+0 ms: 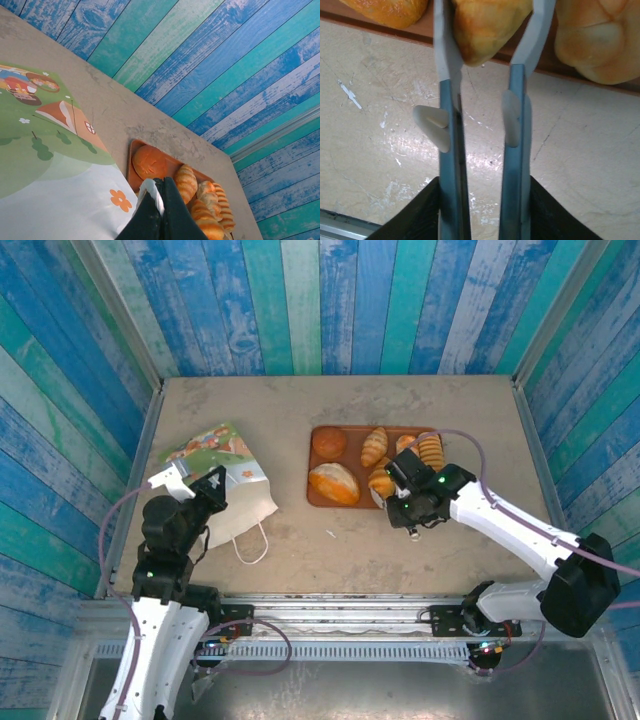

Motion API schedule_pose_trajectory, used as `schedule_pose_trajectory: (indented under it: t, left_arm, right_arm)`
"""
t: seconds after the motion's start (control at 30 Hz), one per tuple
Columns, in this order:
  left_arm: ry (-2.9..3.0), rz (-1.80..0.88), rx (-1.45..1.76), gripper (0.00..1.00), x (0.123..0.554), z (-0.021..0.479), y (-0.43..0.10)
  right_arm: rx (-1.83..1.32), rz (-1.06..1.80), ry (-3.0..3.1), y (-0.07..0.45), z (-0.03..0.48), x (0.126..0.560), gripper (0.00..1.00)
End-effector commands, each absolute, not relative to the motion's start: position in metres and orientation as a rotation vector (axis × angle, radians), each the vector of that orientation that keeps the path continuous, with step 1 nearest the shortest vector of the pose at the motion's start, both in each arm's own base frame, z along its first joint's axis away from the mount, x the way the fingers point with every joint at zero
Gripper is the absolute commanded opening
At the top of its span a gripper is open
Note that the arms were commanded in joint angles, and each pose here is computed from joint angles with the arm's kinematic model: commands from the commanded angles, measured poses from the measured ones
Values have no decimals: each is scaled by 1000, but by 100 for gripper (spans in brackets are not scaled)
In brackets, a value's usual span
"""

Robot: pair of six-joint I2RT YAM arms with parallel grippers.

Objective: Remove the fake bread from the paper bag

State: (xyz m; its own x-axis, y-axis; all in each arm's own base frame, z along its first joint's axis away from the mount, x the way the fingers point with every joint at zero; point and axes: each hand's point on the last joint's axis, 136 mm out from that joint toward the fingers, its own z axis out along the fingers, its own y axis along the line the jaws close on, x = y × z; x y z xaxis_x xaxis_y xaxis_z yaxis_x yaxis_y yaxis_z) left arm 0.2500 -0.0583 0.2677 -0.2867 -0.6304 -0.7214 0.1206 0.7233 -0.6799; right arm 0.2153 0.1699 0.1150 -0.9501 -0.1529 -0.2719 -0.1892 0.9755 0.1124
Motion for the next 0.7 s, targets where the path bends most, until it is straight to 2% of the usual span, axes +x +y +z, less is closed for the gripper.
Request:
schedule_pose_trajectory:
  t: [0.0,0.27,0.47,0.67]
  left_arm:
    - [1702,-753,-393,0,249,272,-57]
    - [1708,-759,-391,0,250,269,-58]
    - [1714,-765,-393,0,251,265,-59]
    - [1714,-753,-393,0,249,267,-58]
  right_arm:
    - [-224,274,2845,179,114,219,45]
    - [-214,301,2788,177,126,220,51]
    - [-189,257,2806,169,113,221,38]
    - [-94,307,2797,171,104,230,35]
